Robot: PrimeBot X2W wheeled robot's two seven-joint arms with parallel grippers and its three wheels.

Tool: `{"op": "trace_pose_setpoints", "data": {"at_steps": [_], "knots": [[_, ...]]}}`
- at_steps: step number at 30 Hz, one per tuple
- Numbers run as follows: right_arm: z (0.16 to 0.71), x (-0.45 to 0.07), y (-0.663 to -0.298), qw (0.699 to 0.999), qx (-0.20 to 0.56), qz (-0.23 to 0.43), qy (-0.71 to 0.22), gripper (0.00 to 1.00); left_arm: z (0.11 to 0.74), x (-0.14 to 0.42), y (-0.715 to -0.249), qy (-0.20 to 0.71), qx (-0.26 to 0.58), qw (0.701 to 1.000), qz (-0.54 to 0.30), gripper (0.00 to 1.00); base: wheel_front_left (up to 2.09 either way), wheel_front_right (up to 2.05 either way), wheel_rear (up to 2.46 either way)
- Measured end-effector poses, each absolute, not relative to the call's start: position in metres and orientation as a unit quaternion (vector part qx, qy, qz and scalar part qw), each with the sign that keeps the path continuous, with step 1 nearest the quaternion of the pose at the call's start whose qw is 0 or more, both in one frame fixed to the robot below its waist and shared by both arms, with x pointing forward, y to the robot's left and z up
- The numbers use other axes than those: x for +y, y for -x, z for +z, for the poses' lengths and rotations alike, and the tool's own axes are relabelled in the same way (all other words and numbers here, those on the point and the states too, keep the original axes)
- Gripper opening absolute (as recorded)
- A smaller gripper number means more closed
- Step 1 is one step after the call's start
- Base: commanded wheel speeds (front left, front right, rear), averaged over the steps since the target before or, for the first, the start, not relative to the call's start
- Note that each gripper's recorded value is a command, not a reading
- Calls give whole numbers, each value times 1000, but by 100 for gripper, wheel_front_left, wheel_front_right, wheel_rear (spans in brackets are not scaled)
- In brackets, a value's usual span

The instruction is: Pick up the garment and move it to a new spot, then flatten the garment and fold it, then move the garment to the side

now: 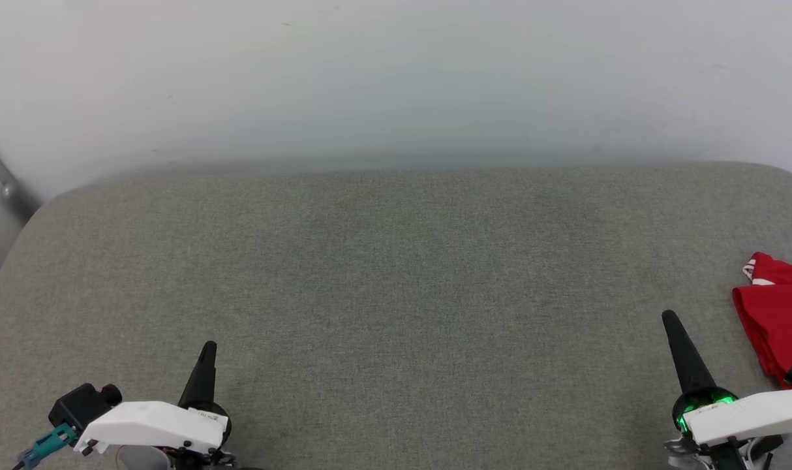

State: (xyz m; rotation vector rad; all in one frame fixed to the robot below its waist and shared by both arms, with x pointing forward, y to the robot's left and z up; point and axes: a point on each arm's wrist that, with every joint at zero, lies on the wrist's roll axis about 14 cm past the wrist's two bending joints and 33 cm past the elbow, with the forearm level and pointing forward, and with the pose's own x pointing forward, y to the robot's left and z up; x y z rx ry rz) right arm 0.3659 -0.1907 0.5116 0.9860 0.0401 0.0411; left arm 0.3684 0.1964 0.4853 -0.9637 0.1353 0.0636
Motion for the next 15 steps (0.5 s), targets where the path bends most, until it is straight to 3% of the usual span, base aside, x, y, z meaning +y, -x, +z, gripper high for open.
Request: {"op": "trace_pose_setpoints", "data": {"at_steps": [15], "knots": [[509,-193,-371,841,18,13,-541,0,489,195,-374,536,56,842,25,0,0,0,0]]}}
